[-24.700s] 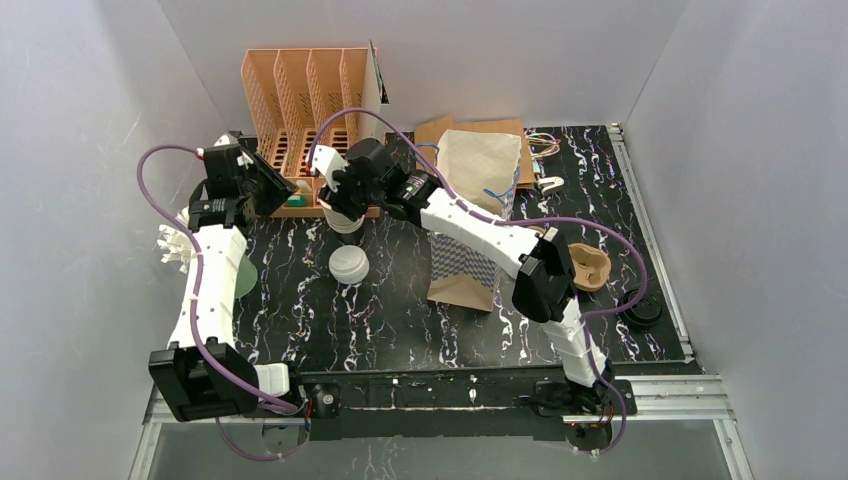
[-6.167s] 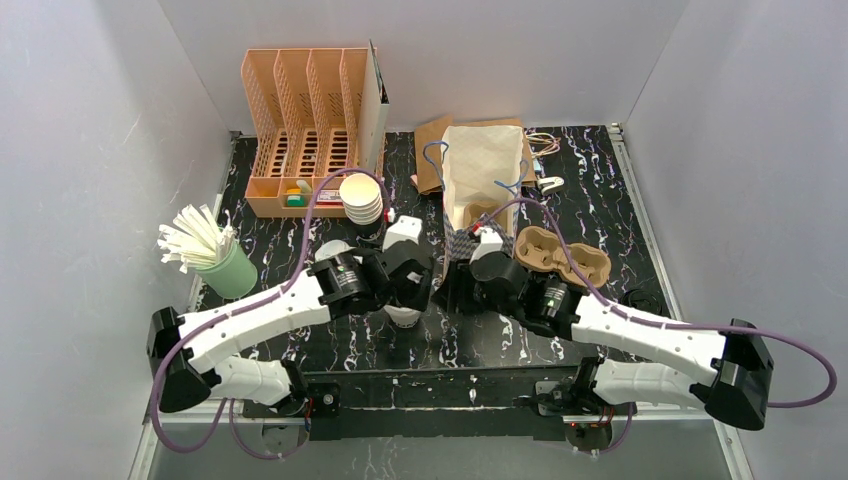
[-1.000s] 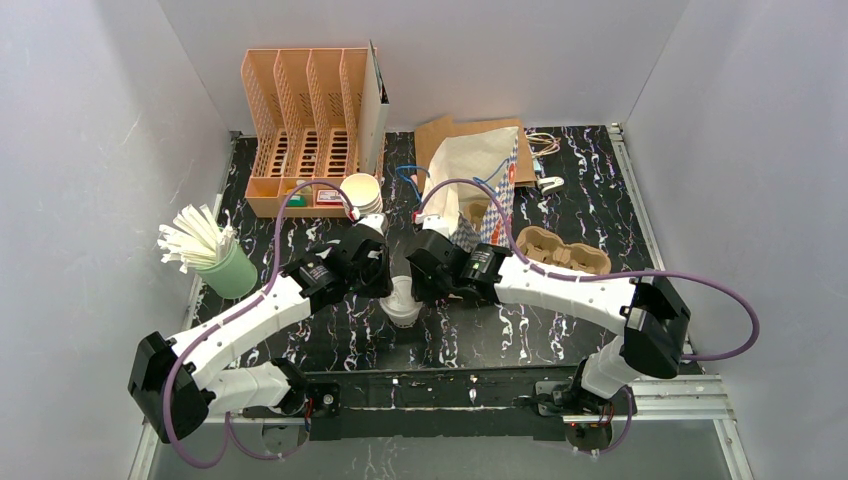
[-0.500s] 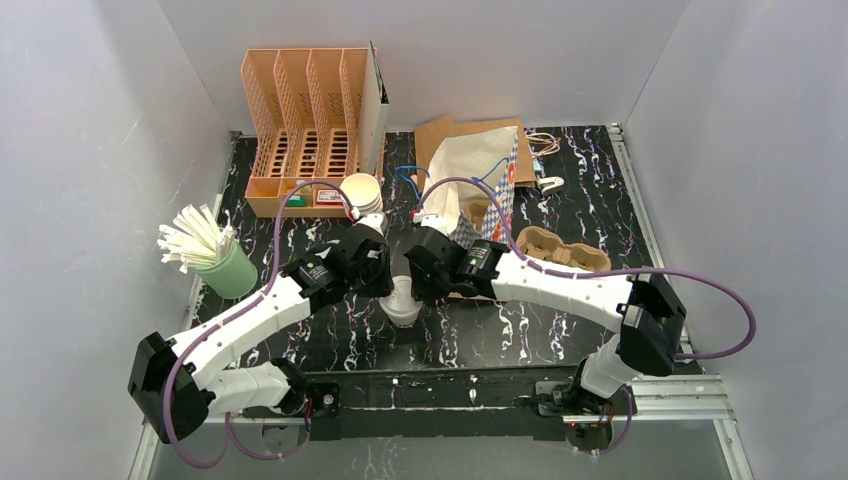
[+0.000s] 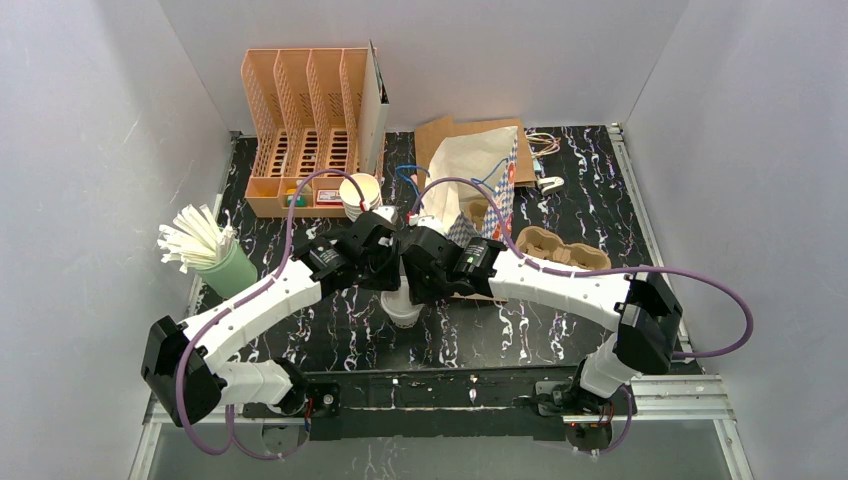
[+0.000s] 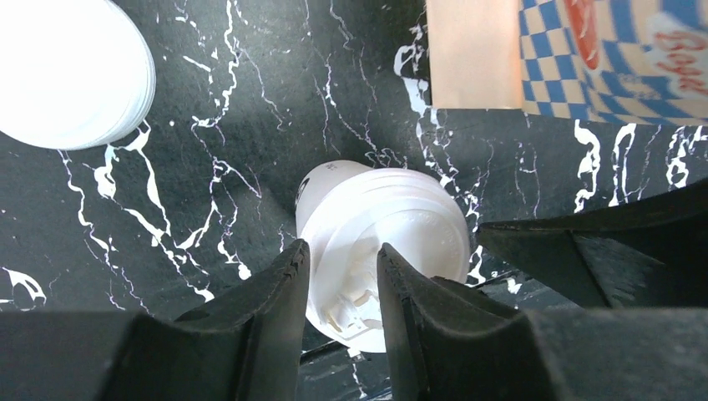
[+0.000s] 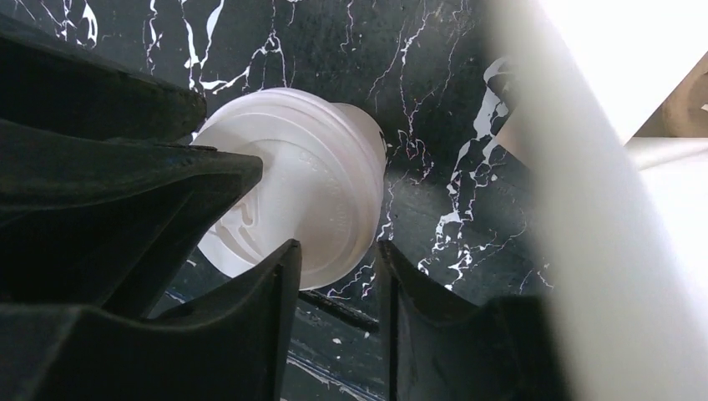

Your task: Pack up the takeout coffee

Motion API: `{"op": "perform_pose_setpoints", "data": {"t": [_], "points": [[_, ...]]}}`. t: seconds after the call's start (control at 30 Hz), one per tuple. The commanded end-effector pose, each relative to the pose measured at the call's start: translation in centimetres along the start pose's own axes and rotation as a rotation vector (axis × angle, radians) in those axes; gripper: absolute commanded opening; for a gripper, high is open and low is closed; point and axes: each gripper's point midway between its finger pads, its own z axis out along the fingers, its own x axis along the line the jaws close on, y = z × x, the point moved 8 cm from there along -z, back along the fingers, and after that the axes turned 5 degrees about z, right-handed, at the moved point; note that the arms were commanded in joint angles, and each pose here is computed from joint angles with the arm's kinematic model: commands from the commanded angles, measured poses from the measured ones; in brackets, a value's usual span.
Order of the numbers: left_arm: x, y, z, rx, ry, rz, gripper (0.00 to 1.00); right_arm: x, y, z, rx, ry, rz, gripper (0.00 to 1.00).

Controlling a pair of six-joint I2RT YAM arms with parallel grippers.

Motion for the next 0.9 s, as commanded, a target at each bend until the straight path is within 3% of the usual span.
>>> {"op": "perform_pose_setpoints", "data": {"t": [0.0,0.17,0.4,0.67,0.87], "points": [[-0.5,1.5,-1.5,-0.032,-0.006,0.021,0.35,0.4,1.0,-1.8,-0.035,0.022,-0.028,0.5],[-0.7,2.9,-2.7,-0.08,-0.007,0.017,0.39,0.6,1.6,-3.3,-0.08,0.1,-0.093,0.65],[0.6,2.8,-4.2,-0.123,0.012,-0.026,0.37,0.9,1.8,-4.9,-0.118,0.298,-0.429,0.91],[4.2,0.5,-5.5,-0.185,0.025,-0.172,0.37,2.0,2.3,-5.5,-0.095,0.416,-0.697,0.98],[5.9,-1.2,-6.3,-0.207,0.056,-0.248,0.37,3.1,3.7,-6.8,-0.143,0.445,-0.794,0.98]]}}
